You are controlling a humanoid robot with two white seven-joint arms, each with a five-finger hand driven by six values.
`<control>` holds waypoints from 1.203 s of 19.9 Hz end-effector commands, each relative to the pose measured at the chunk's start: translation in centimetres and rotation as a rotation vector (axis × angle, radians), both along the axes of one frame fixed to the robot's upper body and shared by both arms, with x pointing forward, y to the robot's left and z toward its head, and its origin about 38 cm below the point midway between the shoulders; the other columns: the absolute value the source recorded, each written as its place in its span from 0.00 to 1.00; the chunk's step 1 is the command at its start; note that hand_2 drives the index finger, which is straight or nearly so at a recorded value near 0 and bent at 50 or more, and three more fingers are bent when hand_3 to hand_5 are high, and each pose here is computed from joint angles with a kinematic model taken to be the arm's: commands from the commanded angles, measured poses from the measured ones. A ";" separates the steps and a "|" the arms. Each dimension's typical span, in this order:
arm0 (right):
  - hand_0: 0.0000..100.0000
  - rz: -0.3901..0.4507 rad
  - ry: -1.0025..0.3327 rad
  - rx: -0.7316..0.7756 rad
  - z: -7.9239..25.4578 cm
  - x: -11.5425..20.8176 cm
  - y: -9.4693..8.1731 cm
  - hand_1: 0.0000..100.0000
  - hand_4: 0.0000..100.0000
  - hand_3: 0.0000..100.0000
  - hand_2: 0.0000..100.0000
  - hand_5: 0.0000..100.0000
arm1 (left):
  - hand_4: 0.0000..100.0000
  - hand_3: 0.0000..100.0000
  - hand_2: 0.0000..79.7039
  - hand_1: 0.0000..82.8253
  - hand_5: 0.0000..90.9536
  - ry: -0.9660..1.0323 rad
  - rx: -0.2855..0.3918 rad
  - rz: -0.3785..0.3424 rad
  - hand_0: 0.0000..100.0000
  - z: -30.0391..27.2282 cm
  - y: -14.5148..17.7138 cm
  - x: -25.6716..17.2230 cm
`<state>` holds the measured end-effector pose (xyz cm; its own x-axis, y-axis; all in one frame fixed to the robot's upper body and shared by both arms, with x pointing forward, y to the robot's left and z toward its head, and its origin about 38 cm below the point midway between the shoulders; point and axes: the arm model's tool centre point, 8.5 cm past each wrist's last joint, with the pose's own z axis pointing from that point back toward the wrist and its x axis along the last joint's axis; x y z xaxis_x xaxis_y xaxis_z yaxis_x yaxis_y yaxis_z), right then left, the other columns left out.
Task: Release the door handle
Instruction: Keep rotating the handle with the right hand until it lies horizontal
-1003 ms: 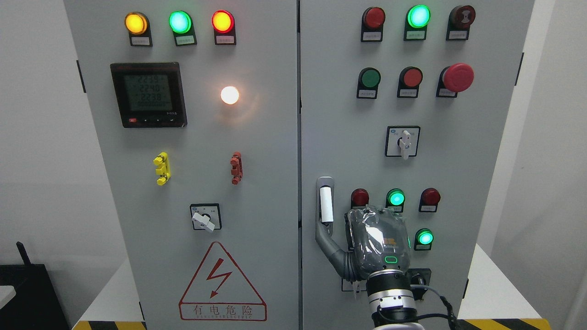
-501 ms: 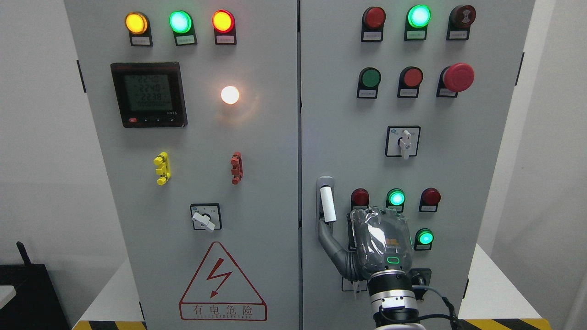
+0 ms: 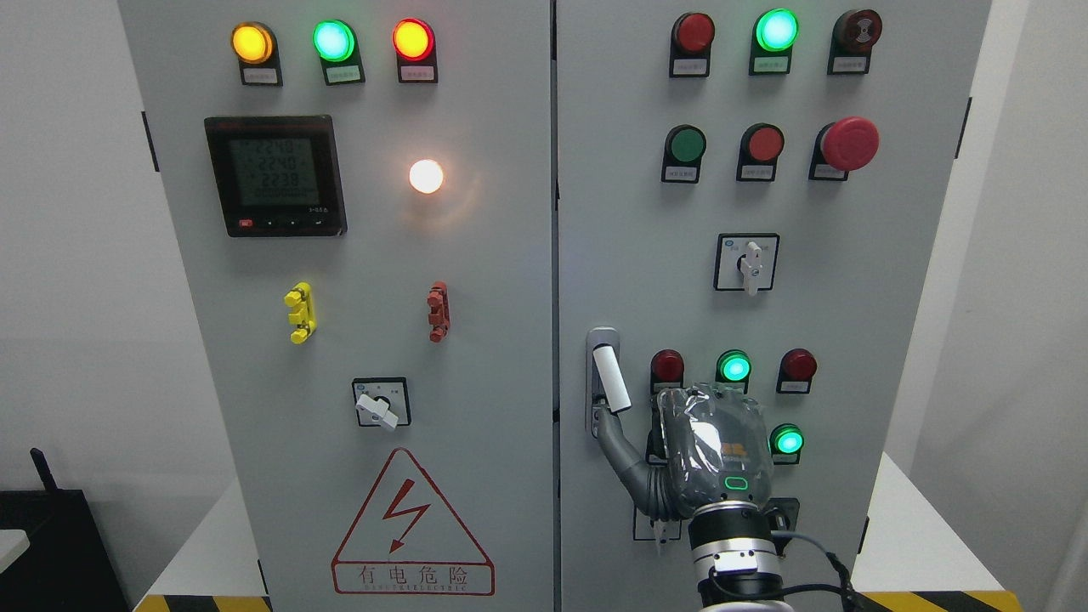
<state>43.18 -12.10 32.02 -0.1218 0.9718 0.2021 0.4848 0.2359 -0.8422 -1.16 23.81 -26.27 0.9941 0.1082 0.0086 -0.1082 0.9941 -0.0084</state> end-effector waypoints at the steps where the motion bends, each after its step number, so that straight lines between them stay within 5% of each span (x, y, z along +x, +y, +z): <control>1: 0.45 -0.011 -0.009 0.007 0.3 -0.1 -0.6 0.05 0.89 1.00 1.00 0.98 | 0.00 0.00 0.00 0.47 0.00 -0.026 -0.001 0.015 0.12 0.0 0.0 1.7; 24: 0.45 -0.031 -0.024 0.009 0.7 -0.1 -1.7 0.07 0.88 1.00 1.00 0.98 | 0.00 0.00 0.00 0.47 0.00 -0.024 -0.001 0.015 0.12 0.0 -0.1 1.6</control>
